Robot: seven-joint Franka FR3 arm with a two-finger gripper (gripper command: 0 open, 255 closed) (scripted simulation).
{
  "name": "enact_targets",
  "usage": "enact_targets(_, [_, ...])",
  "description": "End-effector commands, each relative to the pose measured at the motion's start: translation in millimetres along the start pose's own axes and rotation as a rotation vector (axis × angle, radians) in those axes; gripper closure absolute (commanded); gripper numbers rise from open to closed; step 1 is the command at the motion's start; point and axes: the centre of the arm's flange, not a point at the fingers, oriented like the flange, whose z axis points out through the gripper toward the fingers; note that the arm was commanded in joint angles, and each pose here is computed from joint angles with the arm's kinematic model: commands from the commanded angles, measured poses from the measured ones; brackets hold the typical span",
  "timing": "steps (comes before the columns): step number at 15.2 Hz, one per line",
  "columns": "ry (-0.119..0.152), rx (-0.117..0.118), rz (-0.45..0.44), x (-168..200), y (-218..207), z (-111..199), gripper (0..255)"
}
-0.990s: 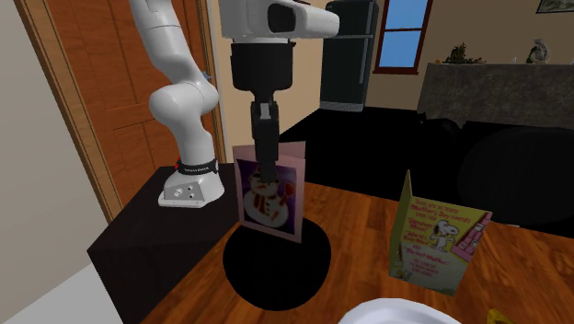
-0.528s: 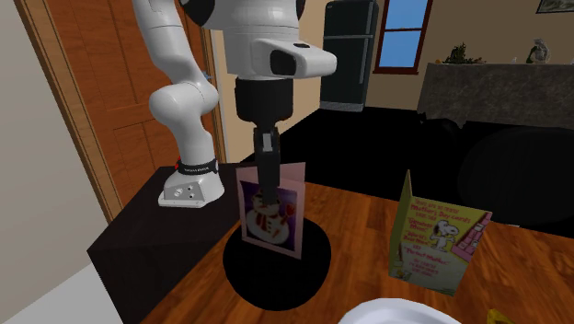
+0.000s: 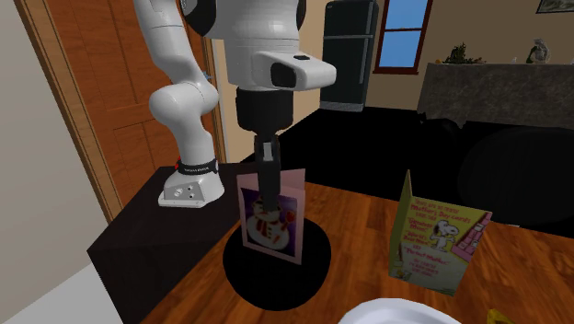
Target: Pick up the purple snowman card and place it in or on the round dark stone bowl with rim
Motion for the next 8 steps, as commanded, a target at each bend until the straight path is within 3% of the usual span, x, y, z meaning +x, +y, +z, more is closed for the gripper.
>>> enact_targets(1, [0.000,0.000,0.000,0,0,0,0])
enact_targets(6, [0.000,0.000,0.000,0,0,0,0])
enact_targets(8, [0.000,0.000,0.000,0,0,-26,0])
